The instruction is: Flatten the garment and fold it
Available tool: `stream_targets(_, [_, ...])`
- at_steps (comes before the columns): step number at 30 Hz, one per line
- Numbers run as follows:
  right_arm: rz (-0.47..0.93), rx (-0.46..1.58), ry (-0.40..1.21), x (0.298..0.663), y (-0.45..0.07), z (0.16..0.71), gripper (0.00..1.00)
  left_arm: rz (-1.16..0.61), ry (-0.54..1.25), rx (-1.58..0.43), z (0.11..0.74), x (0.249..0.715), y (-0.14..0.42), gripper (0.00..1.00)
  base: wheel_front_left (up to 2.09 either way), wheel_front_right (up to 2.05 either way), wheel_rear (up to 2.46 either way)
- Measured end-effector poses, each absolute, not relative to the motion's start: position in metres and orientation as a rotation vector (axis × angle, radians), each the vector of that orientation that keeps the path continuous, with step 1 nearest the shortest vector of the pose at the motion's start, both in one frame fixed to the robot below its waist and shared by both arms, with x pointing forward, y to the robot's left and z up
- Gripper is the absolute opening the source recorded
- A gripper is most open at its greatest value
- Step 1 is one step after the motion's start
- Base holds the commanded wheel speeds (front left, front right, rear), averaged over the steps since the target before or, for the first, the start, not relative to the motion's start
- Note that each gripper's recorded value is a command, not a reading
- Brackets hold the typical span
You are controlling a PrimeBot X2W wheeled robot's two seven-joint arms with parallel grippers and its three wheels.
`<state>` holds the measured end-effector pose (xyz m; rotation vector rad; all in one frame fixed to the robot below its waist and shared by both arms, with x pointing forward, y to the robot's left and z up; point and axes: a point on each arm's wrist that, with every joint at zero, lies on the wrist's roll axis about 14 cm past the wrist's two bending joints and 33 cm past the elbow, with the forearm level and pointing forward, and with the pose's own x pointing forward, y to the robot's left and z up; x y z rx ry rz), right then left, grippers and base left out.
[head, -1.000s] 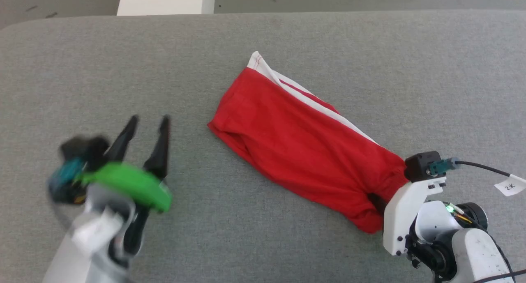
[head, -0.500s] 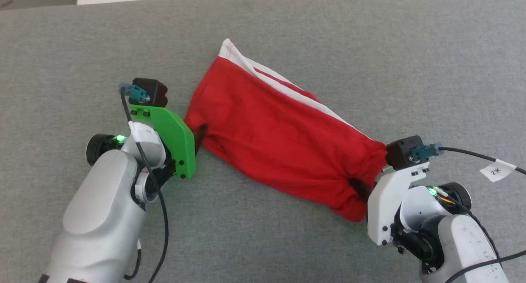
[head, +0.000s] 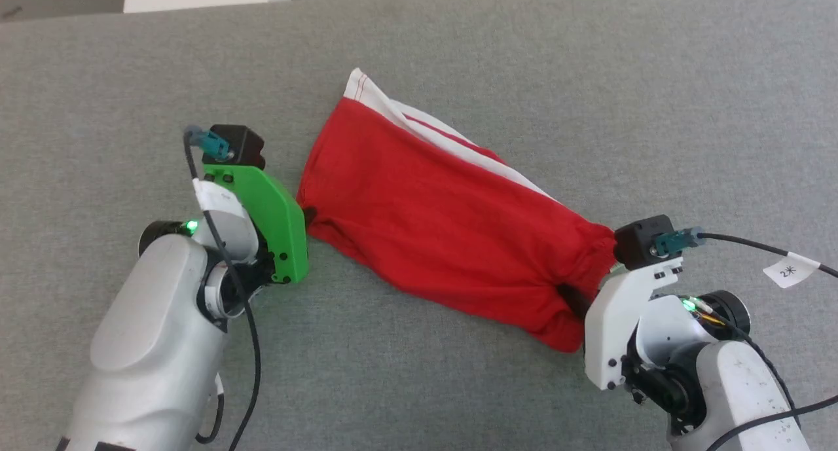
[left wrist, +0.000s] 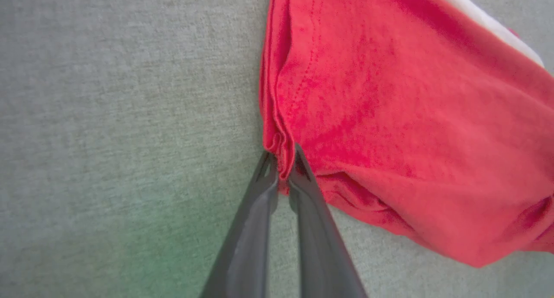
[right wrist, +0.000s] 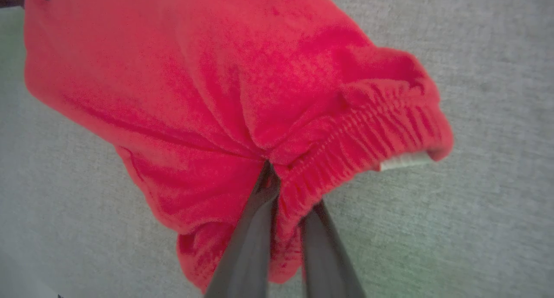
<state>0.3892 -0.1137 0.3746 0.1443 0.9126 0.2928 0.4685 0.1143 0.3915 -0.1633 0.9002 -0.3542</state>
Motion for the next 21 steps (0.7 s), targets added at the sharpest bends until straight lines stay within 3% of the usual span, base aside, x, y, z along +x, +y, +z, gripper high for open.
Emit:
stream_targets(10, [0.364,0.034,0.920,0.391,-0.105,0.402,0.00,-0.369,0.700,-0.293,0.456,0.464,0.123,0.00,0.00,0.00,0.00])
stream_targets(17, [0.390,-0.085,0.944,0.392,-0.128,0.417,0.00,-0.288,0.663,-0.389,0.454,0.418,0.140,0.00,0.00,0.00,0.00])
stream_targets(21, [0.418,-0.137,1.001,0.383,-0.130,0.411,0.00,-0.237,0.744,-0.459,0.427,0.379,0.140,0.00,0.00,0.00,0.00])
